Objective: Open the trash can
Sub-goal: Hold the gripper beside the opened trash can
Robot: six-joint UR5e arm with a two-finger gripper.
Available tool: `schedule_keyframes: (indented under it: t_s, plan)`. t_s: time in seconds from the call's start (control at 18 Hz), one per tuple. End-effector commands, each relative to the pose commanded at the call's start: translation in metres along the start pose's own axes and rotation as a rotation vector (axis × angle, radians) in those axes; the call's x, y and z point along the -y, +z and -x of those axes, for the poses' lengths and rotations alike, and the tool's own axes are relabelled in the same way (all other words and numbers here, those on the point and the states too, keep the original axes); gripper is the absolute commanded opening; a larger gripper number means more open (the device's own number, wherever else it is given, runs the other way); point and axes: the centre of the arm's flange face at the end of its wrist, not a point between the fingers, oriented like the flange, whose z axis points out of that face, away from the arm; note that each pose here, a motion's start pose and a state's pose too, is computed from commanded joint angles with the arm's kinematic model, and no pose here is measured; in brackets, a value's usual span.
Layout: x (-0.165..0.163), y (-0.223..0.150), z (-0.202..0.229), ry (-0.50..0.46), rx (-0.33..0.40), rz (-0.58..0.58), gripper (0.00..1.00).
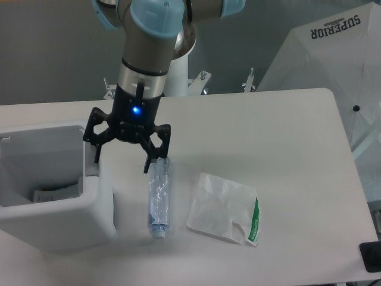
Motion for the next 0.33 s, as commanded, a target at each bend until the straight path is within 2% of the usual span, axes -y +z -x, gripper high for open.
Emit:
schedule_keyframes:
  t_s: [0.11,0.22,0.33]
  plan:
    - [0.009,-0.017,0.015,-0.009,0.028,-0.034,1.0]
    - [0.016,-0.024,0.02,0.022,0.048,-0.047,1.0]
    - [0.012,-0.024,0.032,0.035,0.113,-0.025,1.0]
